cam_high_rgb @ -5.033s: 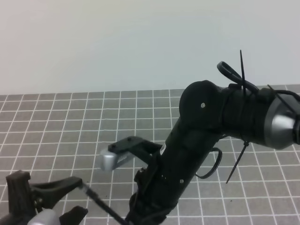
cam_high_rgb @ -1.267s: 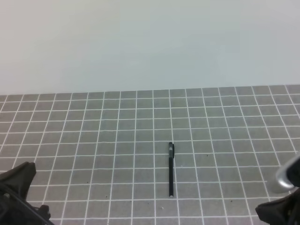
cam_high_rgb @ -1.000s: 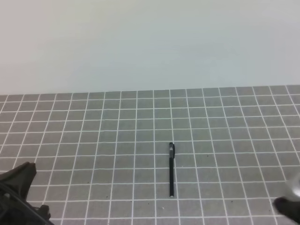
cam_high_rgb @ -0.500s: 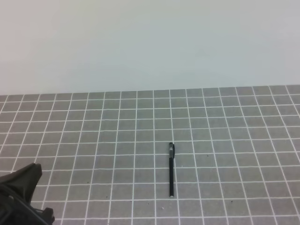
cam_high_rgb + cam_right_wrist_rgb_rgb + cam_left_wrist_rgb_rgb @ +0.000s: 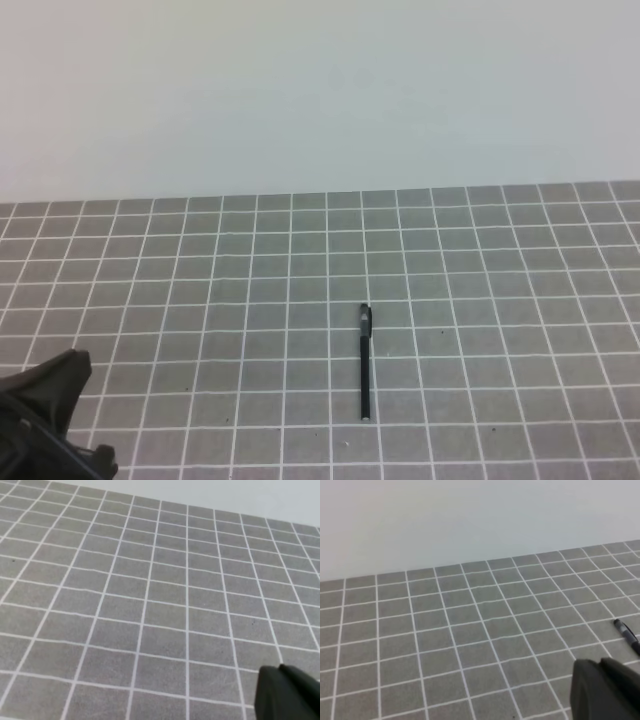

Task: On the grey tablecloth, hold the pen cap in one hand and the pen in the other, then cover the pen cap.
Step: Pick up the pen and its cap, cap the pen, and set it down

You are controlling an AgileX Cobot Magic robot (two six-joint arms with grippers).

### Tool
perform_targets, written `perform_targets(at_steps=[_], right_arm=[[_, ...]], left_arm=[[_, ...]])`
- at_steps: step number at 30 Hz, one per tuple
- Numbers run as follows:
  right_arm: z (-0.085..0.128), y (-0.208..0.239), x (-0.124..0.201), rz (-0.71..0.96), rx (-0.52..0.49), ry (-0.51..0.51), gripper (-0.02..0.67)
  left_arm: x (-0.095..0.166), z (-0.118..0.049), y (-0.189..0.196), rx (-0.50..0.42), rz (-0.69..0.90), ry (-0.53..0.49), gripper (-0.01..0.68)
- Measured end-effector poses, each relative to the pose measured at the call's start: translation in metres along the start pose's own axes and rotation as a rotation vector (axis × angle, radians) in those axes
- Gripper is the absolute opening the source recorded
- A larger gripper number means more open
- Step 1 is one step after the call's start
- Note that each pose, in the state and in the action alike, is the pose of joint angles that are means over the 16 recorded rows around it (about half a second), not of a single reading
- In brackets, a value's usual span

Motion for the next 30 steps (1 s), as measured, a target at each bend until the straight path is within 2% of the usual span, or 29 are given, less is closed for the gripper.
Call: perform_targets(at_steps=[18, 30], right_arm=[[0.001, -0.0011, -0.0001, -0.013, 0.001, -0.157, 0.0], [0.0005, -0.001, -0.0017, -0.019, 0.001, -0.172, -0.002]], left_arm=[[0.0016, 0.0008, -0.0001, -0.002, 0.004, -0.001, -0.001], [0.0017, 0.0009, -0.0001, -0.002, 0.004, -0.001, -0.001]])
Point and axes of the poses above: a point on each arm's last joint axis where the gripper is mounted, y pointing back along that axis away from the gripper, z along the wrist's bending axis when the last joint is at zero, x = y × z, the point moved 10 cm from there along -y, pointing out along that axis toward the gripper, and after that the axes turned 15 degrees about y, right-handed, at the moved point
